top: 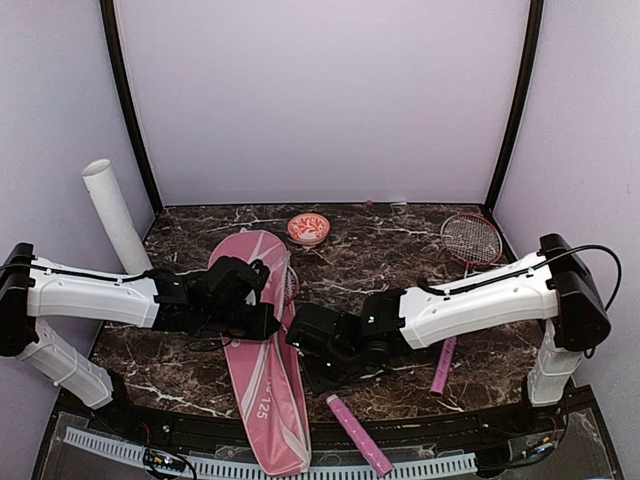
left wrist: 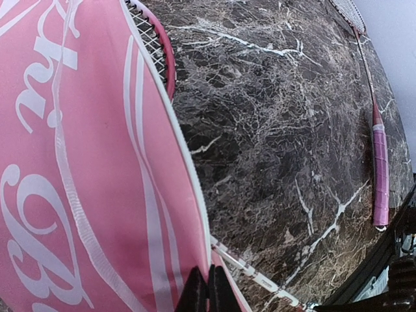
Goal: Pack up the badminton gear
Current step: Place the racket in the racket bag.
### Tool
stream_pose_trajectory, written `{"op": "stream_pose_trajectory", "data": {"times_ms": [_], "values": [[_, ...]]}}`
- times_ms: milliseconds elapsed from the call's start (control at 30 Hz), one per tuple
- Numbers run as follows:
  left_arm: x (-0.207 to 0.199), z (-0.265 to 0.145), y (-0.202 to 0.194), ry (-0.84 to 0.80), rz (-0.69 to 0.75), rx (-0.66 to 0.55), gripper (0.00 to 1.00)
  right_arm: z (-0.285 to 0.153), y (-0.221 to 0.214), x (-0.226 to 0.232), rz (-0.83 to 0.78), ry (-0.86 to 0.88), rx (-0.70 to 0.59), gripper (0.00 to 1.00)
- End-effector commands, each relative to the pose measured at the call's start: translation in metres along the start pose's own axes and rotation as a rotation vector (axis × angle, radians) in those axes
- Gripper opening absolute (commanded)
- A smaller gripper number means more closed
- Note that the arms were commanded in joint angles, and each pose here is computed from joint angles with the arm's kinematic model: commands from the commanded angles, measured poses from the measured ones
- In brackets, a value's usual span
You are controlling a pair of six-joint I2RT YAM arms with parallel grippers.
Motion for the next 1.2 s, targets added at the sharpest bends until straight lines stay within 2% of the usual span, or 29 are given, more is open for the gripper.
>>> {"op": "stream_pose_trajectory", "data": {"times_ms": [0, 233, 733, 1033, 1167], "values": [[-0.003, 0.001, -0.001, -0.043, 0.020, 0.002, 0.00, -0.003, 0.027, 0.016, 0.026, 0.072, -0.110, 0.00], [0.001, -0.002, -0.002, -0.049, 0.021, -0.011, 0.00, 0.007, 0.031, 0.016, -0.002, 0.034, -0.113, 0.00], [0.025, -0.005, -0.010, -0.121, 0.019, -0.013, 0.00, 0.005, 0.035, 0.025, -0.167, 0.142, -0.153, 0.00], [0.018, -0.001, -0.013, -0.226, 0.093, 0.032, 0.00, 0.012, 0.038, 0.010, 0.012, 0.021, -0.141, 0.00], [0.010, 0.007, -0.012, -0.248, 0.142, 0.066, 0.00, 0.001, 0.032, 0.004, 0.004, 0.032, -0.168, 0.00]]}}
Point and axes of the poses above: each gripper's point midway between its finger pads, its own z axis out along the fingers, its own x axis along the line the jaws close on, y = z × x, the point moved 10 cm from there along -z, back along the fingers, and after that the axes turned 12 degrees about -z, right-handed, at the moved point
